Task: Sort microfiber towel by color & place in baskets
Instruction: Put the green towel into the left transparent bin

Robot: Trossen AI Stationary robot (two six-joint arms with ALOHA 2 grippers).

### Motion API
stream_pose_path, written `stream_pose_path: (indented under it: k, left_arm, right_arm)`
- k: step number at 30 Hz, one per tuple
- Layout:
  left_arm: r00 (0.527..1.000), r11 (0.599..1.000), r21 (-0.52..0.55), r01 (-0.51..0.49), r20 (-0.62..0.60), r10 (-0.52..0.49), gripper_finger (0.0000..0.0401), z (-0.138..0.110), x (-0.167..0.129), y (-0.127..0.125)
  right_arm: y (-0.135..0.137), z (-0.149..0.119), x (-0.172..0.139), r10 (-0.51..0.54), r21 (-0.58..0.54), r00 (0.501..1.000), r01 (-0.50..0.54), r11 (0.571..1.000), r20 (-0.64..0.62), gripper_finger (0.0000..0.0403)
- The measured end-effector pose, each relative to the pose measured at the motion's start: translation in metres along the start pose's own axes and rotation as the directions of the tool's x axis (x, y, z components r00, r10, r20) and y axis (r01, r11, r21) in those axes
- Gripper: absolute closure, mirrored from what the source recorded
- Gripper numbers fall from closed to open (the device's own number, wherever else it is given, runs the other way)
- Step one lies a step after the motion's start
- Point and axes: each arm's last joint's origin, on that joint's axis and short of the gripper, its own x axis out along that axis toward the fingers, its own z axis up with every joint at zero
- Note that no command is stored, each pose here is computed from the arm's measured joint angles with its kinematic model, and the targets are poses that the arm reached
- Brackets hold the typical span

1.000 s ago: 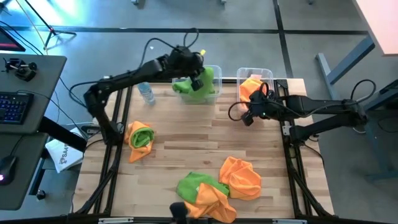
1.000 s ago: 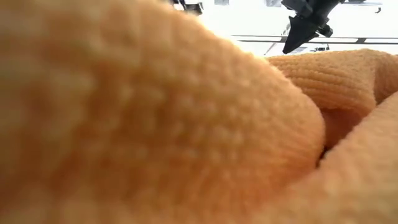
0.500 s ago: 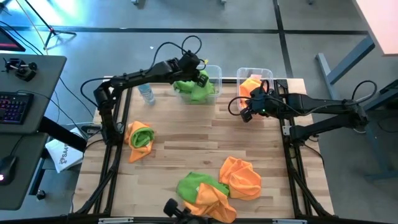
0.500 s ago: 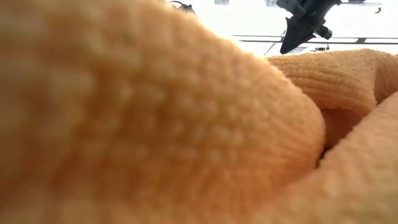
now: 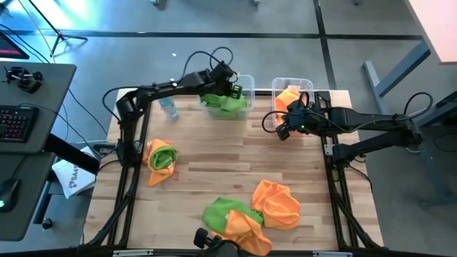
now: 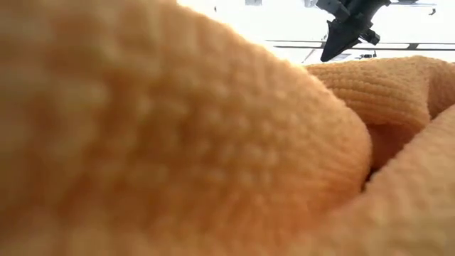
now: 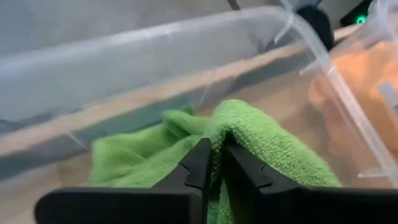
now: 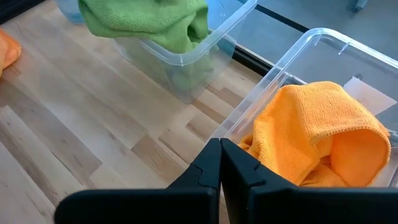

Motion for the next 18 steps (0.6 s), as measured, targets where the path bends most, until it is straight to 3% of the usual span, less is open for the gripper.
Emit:
stream_pose_path:
  k: [7,14,18]
  left_arm:
    - [0.999,1.000,-0.005,-0.007,-0.047,0.007,0.0336,-0.011,0.024,0.000]
    - [0.999,0.999,0.020,0.049,-0.004,-0.049,0.0287,-0.006,0.023,-0.004]
    - [0.997,0.997,0.023,0.079,0.007,-0.080,0.0264,0.007,0.007,-0.007]
  right_arm:
    - [0.000,0.000,0.000,0.003,-0.019,1.000,-0.003,1.000,-0.003,0.0403]
    - [0.000,0.000,0.000,0.005,-0.020,1.000,-0.005,1.000,-0.005,0.0403]
    - [0.000,-0.001,0.000,0.004,-0.030,1.000,-0.005,1.000,-0.008,0.0403]
